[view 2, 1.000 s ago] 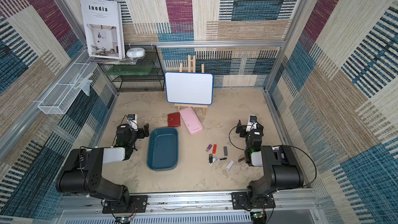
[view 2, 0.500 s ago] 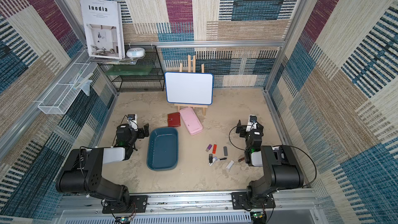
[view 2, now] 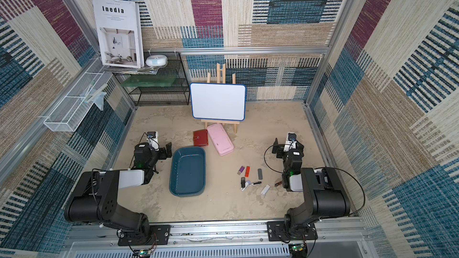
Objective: Put the usb flash drive into the storage box
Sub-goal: Pick up the USB flash from the center of the board.
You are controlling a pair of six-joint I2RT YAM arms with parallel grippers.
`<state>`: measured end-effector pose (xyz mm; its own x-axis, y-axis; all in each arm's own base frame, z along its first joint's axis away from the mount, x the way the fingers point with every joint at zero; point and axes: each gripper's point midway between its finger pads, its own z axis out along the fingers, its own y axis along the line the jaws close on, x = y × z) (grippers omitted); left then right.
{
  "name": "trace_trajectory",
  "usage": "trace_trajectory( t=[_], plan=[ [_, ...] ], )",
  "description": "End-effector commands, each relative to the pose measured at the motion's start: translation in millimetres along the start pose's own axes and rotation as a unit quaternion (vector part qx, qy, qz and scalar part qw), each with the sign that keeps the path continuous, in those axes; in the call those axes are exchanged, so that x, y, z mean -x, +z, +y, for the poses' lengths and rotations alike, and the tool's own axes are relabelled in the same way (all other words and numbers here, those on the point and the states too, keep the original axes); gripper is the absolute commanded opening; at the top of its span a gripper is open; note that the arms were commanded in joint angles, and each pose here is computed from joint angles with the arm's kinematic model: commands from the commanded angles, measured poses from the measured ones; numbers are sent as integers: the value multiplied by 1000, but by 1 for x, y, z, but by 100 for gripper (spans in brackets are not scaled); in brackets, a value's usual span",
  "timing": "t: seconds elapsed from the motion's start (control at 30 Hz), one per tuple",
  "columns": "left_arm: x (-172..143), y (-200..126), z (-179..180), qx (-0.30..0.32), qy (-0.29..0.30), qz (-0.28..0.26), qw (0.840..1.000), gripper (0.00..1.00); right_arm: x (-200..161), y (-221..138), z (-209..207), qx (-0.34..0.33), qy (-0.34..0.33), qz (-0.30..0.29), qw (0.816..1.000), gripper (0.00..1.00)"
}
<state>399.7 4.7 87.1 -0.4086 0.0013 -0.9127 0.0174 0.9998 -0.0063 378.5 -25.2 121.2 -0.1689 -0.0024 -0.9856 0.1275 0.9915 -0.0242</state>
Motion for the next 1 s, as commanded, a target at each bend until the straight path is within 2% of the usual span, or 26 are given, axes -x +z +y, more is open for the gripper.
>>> trace_trajectory(
  t=[0.0, 0.07, 0.13, 0.23, 0.3, 0.33, 0.37, 0.43, 0.47, 0.53, 0.6, 0.67, 0.73, 0.87, 0.97],
  plan=[
    [20, -3, 10, 29, -11, -9, 999, 99, 6, 0, 2, 4, 1, -11, 1000, 99],
    [32, -13, 25, 76, -38, 44, 995, 99, 5, -1, 1, 3, 1, -11, 1000, 99],
    [44, -25, 28, 89, -59, 59, 993, 99, 9, -1, 0, -1, 2, -14, 1000, 99],
    [54, -39, 17, 59, -87, 4, 995, 99, 35, 7, -15, -49, 19, 11, 999, 99],
    [60, -49, 21, 68, -133, -28, 988, 99, 58, 10, -34, -112, 77, 41, 990, 99],
    [60, -51, 25, 80, -160, -25, 984, 99, 69, 12, -38, -126, 104, 50, 985, 99],
    [54, -55, 36, 117, -203, -7, 972, 99, 71, 14, -41, -142, 138, 65, 978, 99],
    [35, -64, 58, 198, -266, 41, 942, 99, 55, 13, -55, -204, 206, 118, 950, 99],
    [32, -62, 57, 195, -265, 61, 942, 99, 46, 16, -56, -212, 225, 149, 939, 99],
    [29, -56, 38, 150, -268, 106, 946, 96, 32, 22, -46, -195, 231, 211, 930, 99],
    [26, -54, 11, 87, -298, 153, 938, 90, 16, 22, -36, -187, 245, 275, 911, 91],
    [31, -56, -15, 22, -307, 169, 936, 83, 2, 16, -24, -168, 242, 325, 898, 82],
    [35, -69, -25, 17, -310, 174, 934, 82, -8, 1, -24, -179, 253, 352, 883, 80],
    [50, -108, -49, 3, -290, 185, 939, 82, -12, -29, -9, -137, 264, 387, 873, 81],
    [62, -135, -75, -66, -280, 206, 935, 82, -27, -53, 8, -94, 270, 430, 856, 78]
  ],
)
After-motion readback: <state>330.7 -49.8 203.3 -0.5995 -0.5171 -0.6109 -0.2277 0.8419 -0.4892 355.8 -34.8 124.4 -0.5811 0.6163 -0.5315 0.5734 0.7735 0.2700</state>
